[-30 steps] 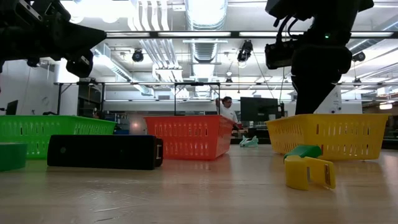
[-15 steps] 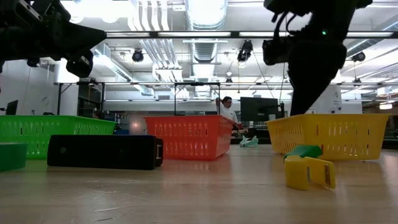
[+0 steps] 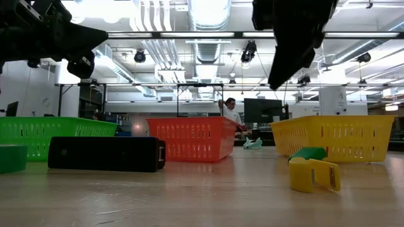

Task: Pick and place Stapler, Stapler remover, tape
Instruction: Put the green stapler into the orange bin

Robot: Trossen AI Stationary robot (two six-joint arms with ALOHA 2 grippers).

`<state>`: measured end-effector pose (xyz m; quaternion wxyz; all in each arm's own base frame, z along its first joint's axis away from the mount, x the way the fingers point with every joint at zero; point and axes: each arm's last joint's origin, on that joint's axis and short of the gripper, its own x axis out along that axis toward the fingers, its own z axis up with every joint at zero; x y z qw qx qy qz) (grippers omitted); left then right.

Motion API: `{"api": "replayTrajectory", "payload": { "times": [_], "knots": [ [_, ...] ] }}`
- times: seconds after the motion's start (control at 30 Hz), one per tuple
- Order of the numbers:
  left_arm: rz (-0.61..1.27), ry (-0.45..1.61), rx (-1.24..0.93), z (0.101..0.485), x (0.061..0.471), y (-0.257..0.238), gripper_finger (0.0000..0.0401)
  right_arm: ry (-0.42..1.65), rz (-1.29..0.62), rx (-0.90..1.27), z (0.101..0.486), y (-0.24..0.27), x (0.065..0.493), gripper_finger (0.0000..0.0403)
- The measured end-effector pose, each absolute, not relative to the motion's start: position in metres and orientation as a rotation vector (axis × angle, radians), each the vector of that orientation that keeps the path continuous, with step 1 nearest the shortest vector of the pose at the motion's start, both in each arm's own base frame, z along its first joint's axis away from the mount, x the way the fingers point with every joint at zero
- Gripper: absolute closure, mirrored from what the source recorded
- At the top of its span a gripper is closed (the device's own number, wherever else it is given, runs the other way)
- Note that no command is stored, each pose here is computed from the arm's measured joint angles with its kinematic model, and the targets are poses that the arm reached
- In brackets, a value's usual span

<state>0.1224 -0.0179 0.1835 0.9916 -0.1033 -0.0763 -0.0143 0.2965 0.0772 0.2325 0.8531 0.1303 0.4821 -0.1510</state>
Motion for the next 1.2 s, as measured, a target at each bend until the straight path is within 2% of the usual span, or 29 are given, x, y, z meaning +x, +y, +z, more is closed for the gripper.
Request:
{"api": "replayTrajectory", "payload": {
  "times": [0.2,0.5,0.67,0.93,1.2],
  "knots": [
    [-0.029,-0.153,-0.207,0.184,0.122,-0.018,0.0385,0.894,-0.235,0.276,0.240,0.085,0.307,0.0269],
    [-0.029,-0.153,-0.207,0.184,0.122,-0.018,0.0385,0.922,-0.231,0.251,0.236,0.087,0.304,0.0288],
    [-0.029,-0.153,-0.207,0.184,0.122,-0.018,0.0385,0.922,-0.222,0.246,0.236,0.090,0.303,0.0315],
    [-0.029,-0.153,-0.207,0.183,0.122,-0.018,0.0385,0.926,-0.201,0.233,0.235,0.096,0.301,0.0386],
    [-0.029,-0.153,-0.207,0.183,0.122,-0.018,0.0385,0.926,-0.197,0.231,0.235,0.099,0.300,0.0394]
  ]
}}
